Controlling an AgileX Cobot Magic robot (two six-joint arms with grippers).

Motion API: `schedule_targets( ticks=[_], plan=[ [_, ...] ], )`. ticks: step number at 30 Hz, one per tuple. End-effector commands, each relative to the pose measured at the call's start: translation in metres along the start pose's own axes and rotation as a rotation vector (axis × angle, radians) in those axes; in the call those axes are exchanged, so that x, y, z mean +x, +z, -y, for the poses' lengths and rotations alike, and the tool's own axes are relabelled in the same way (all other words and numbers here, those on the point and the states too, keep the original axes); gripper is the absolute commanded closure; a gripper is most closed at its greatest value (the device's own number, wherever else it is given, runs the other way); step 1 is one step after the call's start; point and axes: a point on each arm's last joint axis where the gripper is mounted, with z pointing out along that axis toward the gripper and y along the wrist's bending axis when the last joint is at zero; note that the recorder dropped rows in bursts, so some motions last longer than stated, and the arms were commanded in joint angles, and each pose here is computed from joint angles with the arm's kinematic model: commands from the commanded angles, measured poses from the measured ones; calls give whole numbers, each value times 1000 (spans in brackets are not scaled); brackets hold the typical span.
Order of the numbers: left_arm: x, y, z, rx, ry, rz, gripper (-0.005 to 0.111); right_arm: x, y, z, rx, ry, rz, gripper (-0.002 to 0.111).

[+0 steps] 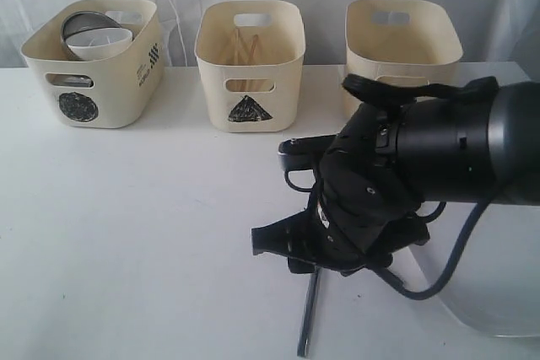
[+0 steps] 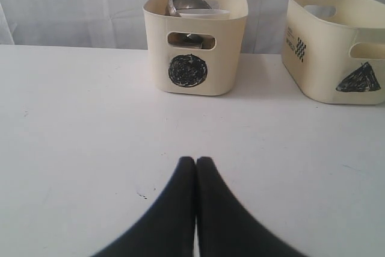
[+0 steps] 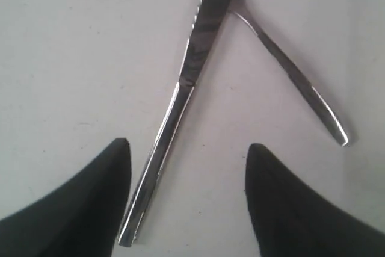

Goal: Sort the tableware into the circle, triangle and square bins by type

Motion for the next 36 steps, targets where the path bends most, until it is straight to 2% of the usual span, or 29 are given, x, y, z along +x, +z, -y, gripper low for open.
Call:
schedule_targets(
  ticks=[1, 18, 20, 25, 27, 32, 36],
  plan=[
    [1, 0, 0, -3, -4, 4, 107, 7, 4, 0, 11, 100, 14, 54],
    [1, 0, 0, -3, -4, 4, 107, 20, 49, -10, 34, 230, -41, 54],
    [1, 0, 0, -3, -4, 4, 107, 22, 56, -12, 35, 238, -49, 60],
    [1, 0, 0, -3, -4, 4, 107, 27, 58, -25, -19, 220, -35, 98],
    [1, 0, 0, -3, -4, 4, 107, 27, 58, -25, -26, 231, -30, 108],
    [1, 0, 0, -3, -4, 4, 107, 11, 29, -26, -106, 103, 123, 108],
    [1, 0, 0, -3, -4, 4, 107, 5, 6, -27, -176, 114, 185, 108]
  ],
)
